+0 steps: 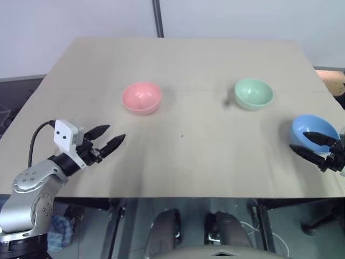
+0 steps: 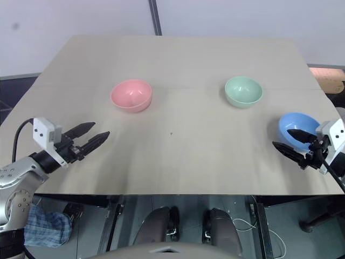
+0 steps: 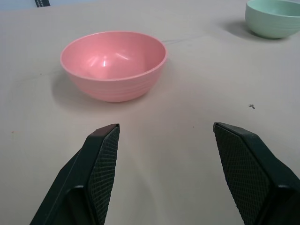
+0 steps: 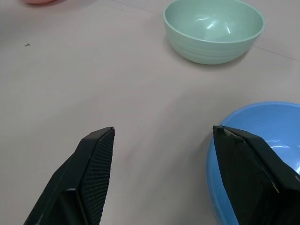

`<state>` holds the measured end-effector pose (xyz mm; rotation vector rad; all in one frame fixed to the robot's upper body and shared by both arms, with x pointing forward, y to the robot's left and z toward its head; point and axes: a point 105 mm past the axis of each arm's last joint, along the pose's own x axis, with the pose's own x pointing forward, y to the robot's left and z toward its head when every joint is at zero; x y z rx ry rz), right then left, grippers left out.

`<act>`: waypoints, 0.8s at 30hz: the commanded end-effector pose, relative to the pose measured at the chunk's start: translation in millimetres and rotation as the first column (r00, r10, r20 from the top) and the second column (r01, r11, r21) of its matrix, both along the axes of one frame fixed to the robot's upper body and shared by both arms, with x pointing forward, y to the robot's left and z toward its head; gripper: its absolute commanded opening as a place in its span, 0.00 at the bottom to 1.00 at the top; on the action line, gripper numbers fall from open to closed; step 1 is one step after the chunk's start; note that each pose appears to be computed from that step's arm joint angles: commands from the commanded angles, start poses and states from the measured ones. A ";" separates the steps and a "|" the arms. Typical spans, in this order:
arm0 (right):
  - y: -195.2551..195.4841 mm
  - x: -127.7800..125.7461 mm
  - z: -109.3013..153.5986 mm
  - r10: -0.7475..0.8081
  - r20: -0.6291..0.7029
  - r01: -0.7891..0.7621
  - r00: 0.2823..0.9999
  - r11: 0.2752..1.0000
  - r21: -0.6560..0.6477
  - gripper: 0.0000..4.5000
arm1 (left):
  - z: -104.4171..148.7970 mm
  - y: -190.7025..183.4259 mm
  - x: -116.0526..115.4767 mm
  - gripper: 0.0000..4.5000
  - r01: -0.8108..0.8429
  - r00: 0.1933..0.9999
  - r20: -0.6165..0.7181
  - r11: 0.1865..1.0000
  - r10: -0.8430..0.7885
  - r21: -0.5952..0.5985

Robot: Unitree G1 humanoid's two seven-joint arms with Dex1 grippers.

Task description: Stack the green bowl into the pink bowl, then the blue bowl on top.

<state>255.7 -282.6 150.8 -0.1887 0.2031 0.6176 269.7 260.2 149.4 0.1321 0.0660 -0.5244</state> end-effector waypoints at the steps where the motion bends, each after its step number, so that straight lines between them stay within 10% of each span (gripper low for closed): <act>1: 11.0 1.3 17.9 0.043 0.062 -0.044 0.997 0.999 0.004 0.81 | 10.6 -3.7 1.2 0.75 0.009 0.999 0.048 1.000 -0.010 0.025; 10: 60.1 2.6 48.8 0.177 0.165 -0.189 0.970 0.980 0.063 0.81 | 12.7 -18.5 18.7 0.75 0.048 0.999 0.022 0.996 -0.050 0.081; 24: 85.3 2.1 49.6 0.266 0.199 -0.282 0.943 0.958 0.058 0.81 | 52.2 -26.1 110.6 0.75 0.033 0.993 0.082 0.855 -0.087 0.518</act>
